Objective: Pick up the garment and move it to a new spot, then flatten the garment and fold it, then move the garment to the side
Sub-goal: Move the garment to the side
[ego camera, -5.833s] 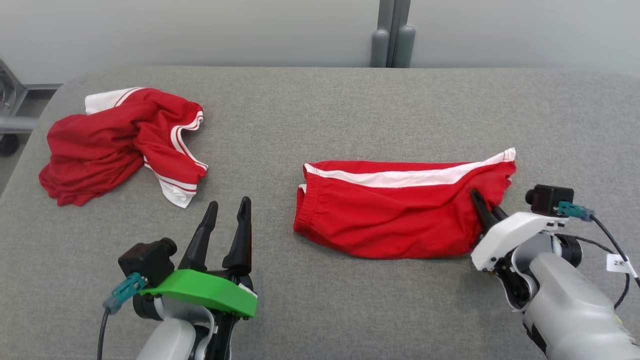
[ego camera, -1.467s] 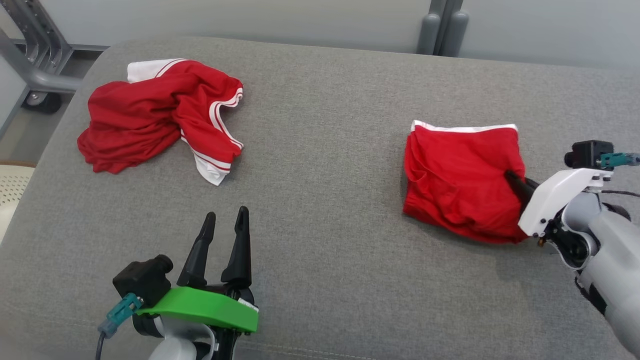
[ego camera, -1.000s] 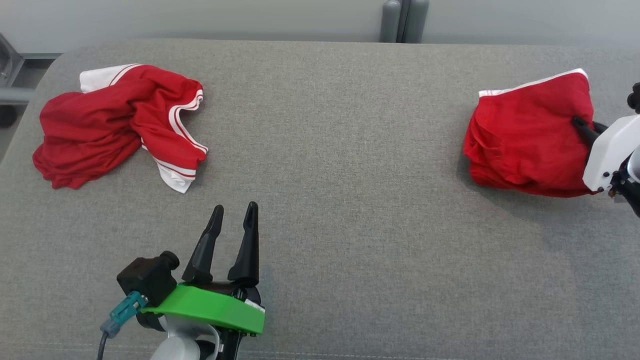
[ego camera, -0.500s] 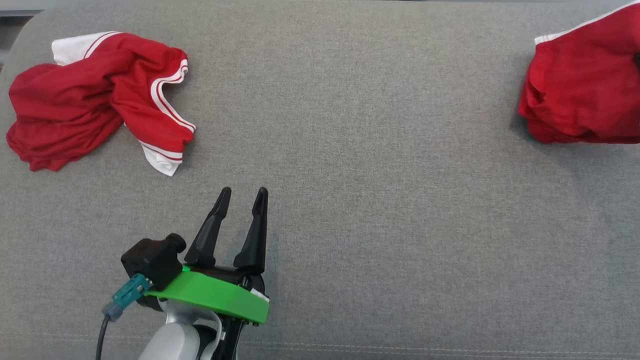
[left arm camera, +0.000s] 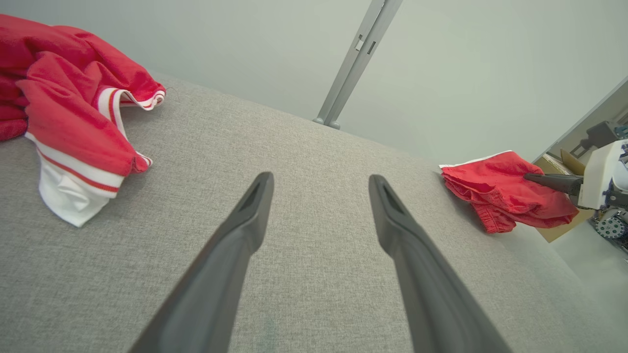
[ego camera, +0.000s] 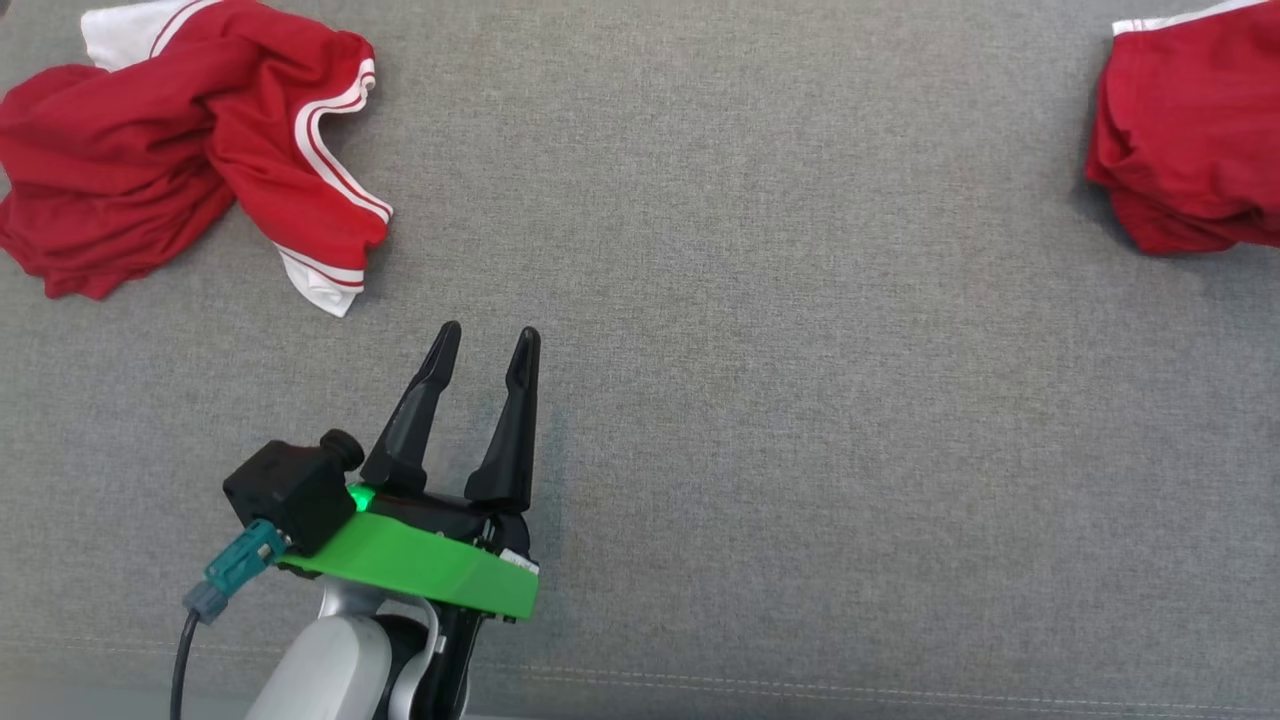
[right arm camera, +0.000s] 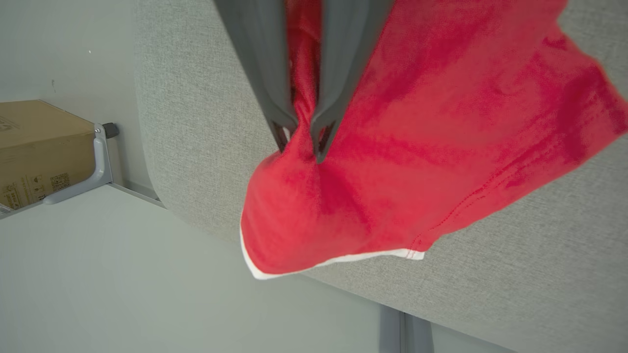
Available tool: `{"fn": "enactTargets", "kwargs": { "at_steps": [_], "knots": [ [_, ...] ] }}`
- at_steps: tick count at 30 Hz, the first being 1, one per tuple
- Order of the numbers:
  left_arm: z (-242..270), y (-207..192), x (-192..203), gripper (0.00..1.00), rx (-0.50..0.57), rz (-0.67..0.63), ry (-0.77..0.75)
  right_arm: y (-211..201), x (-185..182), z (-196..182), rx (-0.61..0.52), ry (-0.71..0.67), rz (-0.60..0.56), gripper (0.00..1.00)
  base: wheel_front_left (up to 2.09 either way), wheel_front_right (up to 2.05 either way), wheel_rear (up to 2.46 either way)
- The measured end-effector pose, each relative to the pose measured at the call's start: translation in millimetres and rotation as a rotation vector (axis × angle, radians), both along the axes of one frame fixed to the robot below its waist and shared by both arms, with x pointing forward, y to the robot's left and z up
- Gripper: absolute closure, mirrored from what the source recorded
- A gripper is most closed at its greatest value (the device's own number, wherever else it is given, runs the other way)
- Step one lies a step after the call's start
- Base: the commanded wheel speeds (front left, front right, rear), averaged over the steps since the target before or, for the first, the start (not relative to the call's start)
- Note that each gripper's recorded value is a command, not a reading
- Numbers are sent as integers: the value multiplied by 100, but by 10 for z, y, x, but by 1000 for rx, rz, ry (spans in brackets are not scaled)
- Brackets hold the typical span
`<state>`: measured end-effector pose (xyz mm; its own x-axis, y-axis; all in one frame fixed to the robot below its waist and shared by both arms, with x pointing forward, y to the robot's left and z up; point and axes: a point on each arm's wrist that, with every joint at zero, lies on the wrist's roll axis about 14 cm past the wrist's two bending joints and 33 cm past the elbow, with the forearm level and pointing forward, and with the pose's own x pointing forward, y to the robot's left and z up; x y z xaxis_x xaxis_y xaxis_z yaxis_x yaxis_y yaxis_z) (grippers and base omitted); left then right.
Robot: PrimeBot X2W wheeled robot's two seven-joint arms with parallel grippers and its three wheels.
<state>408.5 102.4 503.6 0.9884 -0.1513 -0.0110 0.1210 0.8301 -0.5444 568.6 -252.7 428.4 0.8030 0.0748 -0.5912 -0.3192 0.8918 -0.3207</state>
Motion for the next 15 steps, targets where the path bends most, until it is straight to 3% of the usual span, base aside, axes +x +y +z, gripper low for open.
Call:
{"fn": "enactTargets", "kwargs": {
  "at_steps": [11,14,15],
  "knots": [
    [3,-66,79,0,-2,-25,-3,-447,-35,-145,-113,3,-113,100,0,0,0],
    [-24,-74,87,0,2,-27,10,-505,-41,-155,-126,-7,-135,70,0,0,0],
    [-27,-76,90,0,3,-28,10,-522,-46,-164,-131,-9,-141,51,0,0,0]
  ]
}}
